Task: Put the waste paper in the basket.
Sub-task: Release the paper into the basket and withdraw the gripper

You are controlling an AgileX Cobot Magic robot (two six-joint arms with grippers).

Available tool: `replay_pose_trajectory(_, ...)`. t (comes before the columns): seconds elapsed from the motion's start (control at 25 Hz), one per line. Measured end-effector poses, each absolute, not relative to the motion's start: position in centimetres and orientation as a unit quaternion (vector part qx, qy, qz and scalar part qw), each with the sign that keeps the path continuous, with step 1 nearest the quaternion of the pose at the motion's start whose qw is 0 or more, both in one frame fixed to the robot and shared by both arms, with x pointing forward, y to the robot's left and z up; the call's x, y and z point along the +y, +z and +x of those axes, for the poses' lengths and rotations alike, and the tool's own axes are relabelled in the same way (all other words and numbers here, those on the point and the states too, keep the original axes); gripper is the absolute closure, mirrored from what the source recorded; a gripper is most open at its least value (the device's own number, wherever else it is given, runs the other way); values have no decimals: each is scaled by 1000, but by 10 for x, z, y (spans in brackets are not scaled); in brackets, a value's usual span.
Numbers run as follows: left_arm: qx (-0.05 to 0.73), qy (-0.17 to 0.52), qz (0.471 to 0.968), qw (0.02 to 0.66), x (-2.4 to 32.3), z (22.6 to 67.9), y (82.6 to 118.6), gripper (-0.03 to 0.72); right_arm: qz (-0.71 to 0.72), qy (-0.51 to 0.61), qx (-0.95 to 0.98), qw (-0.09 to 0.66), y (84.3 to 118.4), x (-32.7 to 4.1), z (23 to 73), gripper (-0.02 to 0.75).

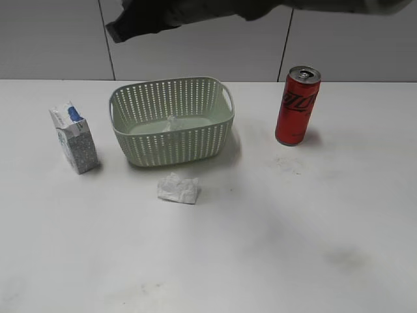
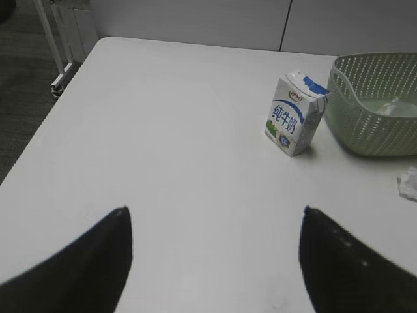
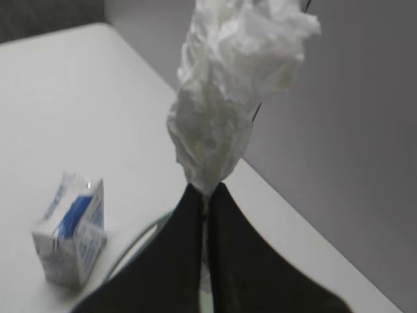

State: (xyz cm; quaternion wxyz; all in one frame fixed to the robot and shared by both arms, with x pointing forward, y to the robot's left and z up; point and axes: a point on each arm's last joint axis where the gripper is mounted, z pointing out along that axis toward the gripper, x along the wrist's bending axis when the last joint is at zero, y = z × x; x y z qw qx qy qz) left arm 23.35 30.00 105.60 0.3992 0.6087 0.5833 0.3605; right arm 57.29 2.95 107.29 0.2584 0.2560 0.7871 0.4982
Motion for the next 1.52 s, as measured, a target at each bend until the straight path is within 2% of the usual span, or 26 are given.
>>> replay_pose_trajectory(0.12, 583, 360, 609, 399, 300, 233, 1056, 97, 279, 514, 771, 253, 1050, 36, 586, 745)
replay_pose_trajectory(0.36, 583, 361, 609, 399, 300, 233, 1056, 97, 303, 481, 790, 229, 967, 48, 602, 745)
replay_pose_trajectory(0.52, 583, 361, 609, 399, 300, 233, 1056, 97, 309, 466, 799, 222, 938, 50, 605, 729)
replay_pose_trajectory(0.56, 583, 361, 609, 399, 300, 233, 1056, 97, 311, 460, 803, 219, 934, 50, 605, 699)
replay_pose_trajectory(0.64, 583, 361, 609, 399, 300, 233, 1056, 97, 315, 443, 812, 211, 928, 48, 604, 590)
replay_pose_trajectory(0.8, 583, 361, 609, 399, 300, 233, 1056, 97, 322, 429, 820, 201, 925, 47, 603, 214)
replay_pose_trajectory(0.84, 583, 361, 609, 399, 300, 233, 1056, 97, 324, 425, 822, 198, 925, 47, 603, 153)
replay_pose_trajectory(0.88, 583, 361, 609, 399, 300, 233, 1056, 97, 325, 424, 822, 197, 928, 46, 602, 128)
replay_pose_trajectory(0.96, 583, 360, 609, 399, 300, 233, 1056, 97, 328, 417, 826, 192, 939, 44, 600, 122)
replay_pose_trajectory(1.16, 583, 360, 609, 399, 300, 233, 1056, 97, 332, 402, 834, 181, 1005, 29, 583, 127)
replay_pose_trajectory(1.28, 583, 361, 609, 399, 300, 233, 1056, 97, 348, 352, 857, 142, 1032, 14, 564, 146)
replay_pose_trajectory(1.4, 583, 361, 609, 399, 300, 233, 1056, 97, 359, 265, 890, 93, 1028, 2, 549, 158)
replay_pose_trajectory(1.52, 583, 361, 609, 399, 300, 233, 1056, 97, 357, 220, 906, 58, 1007, -1, 542, 164)
